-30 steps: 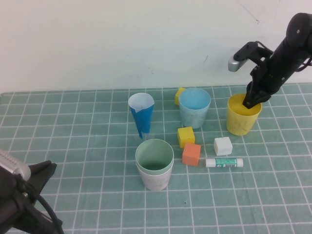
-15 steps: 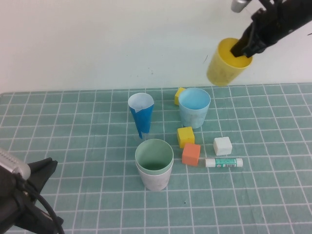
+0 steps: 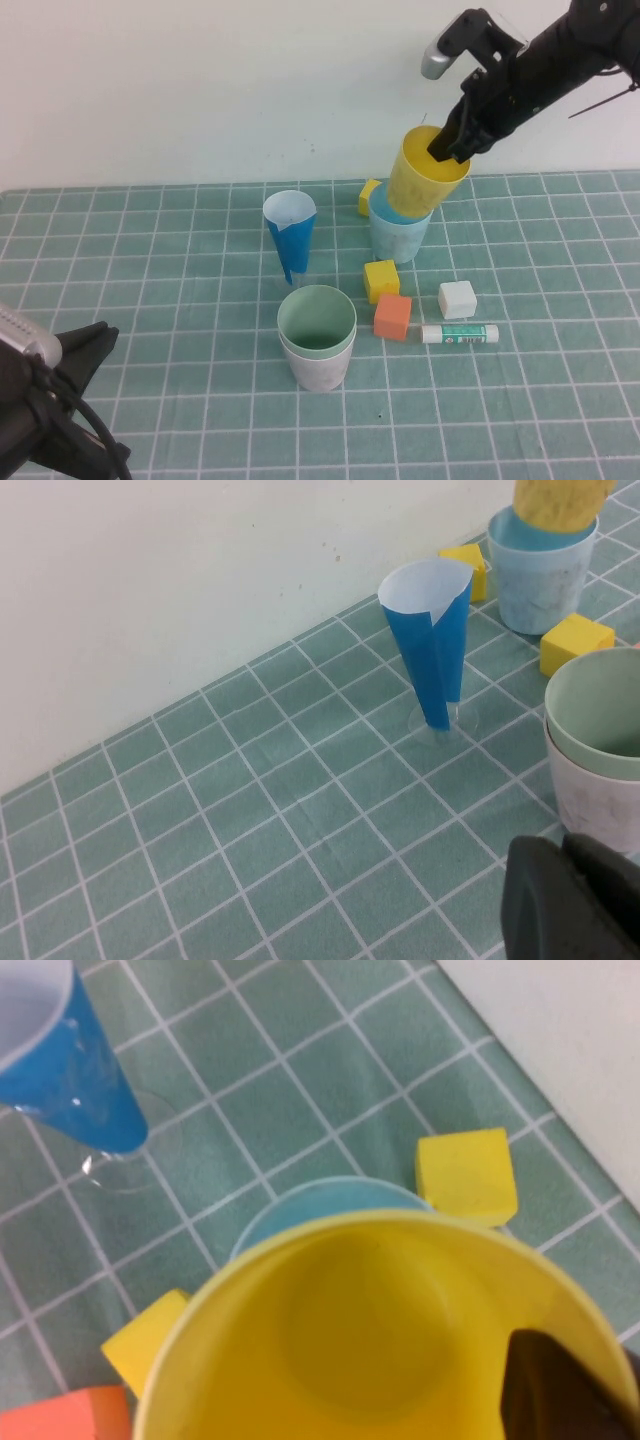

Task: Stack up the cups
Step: Place the yellow cup on the blue cup

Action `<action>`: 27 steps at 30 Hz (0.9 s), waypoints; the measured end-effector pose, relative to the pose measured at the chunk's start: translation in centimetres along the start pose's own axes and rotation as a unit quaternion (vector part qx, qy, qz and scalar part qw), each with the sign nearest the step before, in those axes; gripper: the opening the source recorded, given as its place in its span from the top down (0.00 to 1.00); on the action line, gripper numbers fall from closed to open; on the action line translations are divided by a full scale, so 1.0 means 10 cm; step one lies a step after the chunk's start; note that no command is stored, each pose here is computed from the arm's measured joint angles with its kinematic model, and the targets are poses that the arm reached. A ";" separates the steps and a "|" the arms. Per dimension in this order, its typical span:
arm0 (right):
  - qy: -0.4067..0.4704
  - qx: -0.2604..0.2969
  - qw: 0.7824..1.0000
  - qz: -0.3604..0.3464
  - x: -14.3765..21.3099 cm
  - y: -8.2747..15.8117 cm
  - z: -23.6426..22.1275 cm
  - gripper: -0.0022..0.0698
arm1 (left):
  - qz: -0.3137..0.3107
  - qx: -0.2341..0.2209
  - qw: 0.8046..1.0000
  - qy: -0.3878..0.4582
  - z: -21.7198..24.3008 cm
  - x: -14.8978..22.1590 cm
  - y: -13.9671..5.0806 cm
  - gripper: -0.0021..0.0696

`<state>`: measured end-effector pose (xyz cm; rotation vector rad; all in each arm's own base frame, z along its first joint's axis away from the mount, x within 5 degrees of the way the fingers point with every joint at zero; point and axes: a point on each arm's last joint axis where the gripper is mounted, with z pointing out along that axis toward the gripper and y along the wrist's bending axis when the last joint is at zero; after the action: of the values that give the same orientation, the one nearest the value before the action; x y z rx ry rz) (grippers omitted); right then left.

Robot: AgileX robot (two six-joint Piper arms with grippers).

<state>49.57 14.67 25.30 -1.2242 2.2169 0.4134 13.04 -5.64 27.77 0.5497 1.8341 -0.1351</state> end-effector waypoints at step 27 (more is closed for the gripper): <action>-0.032 -0.007 0.999 0.014 -0.06 0.06 0.29 0.35 | -0.001 0.000 1.000 -0.006 0.00 -0.01 0.00 0.97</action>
<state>50.24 16.83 23.38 -1.1717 2.1822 0.4752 13.07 -5.68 27.88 0.5462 1.8225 -0.1406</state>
